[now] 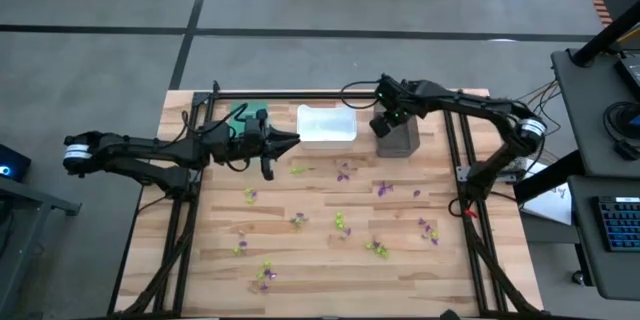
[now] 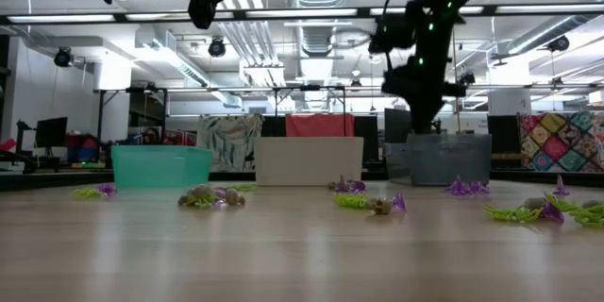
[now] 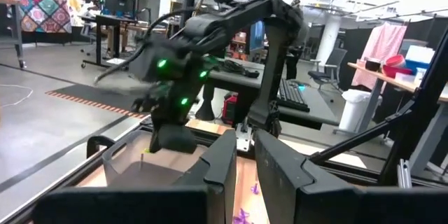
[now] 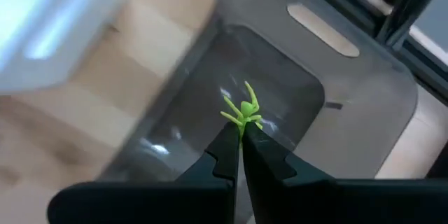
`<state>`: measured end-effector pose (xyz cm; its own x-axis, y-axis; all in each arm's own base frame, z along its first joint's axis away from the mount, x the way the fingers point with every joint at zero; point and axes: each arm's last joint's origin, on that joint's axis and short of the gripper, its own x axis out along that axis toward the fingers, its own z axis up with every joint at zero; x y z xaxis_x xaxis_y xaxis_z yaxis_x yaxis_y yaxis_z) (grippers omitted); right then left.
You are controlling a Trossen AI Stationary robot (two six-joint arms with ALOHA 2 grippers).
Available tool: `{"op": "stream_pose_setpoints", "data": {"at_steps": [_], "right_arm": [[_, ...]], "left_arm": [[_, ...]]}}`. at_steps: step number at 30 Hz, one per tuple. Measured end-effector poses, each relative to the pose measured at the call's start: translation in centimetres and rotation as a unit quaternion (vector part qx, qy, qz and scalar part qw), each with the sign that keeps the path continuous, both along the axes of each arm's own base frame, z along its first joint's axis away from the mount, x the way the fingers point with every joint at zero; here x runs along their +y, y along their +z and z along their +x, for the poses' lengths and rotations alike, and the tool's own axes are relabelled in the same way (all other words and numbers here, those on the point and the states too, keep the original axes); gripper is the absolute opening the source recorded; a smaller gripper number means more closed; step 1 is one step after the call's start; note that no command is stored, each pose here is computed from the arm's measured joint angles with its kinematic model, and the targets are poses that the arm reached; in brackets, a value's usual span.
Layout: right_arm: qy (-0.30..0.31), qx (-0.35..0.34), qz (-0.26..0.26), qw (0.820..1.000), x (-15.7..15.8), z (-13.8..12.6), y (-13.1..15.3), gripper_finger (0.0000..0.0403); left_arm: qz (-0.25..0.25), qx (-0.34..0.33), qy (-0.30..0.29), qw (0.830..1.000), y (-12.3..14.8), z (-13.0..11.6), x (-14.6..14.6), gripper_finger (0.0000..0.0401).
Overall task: Sort Halloween decoration
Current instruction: Put the green spider toy into the black bin, then put the purple witch hat toy into the light blue bin
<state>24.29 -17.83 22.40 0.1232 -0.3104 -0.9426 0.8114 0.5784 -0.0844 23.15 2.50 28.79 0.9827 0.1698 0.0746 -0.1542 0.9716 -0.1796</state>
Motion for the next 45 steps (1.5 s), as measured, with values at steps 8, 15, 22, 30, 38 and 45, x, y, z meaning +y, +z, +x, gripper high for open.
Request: {"op": "stream_pose_setpoints", "data": {"at_steps": [8, 15, 22, 30, 38, 45], "right_arm": [[0.004, 0.052, 0.034, 0.998, -1.5, 0.8, -3.9, 0.0012], [0.007, 0.053, 0.033, 0.998, -1.7, 1.1, -4.5, 0.0059], [0.012, 0.034, 0.017, 0.999, -1.4, 0.7, -2.8, 0.0118], [0.043, -0.042, -0.033, 0.998, 1.9, 0.5, 2.2, 0.0135], [0.135, -0.154, -0.086, 0.975, 8.2, 0.3, 5.9, 0.0119], [0.222, -0.230, -0.095, 0.943, 13.5, -0.3, 6.6, 0.0105]], "left_arm": [[-0.001, 0.001, -0.001, 1.000, 0.0, 0.0, 0.0, 0.0038], [-0.001, 0.001, -0.001, 1.000, 0.0, 0.0, 0.0, 0.0038], [-0.009, 0.007, -0.004, 1.000, -0.2, 0.0, -0.1, 0.0038], [-0.014, 0.035, -0.034, 0.999, -0.7, 0.1, -1.3, 0.0038], [-0.043, 0.068, -0.073, 0.994, -1.4, 0.1, -3.2, 0.0038], [-0.098, 0.146, -0.056, 0.983, -3.0, -0.1, -3.8, 0.0038]]}}
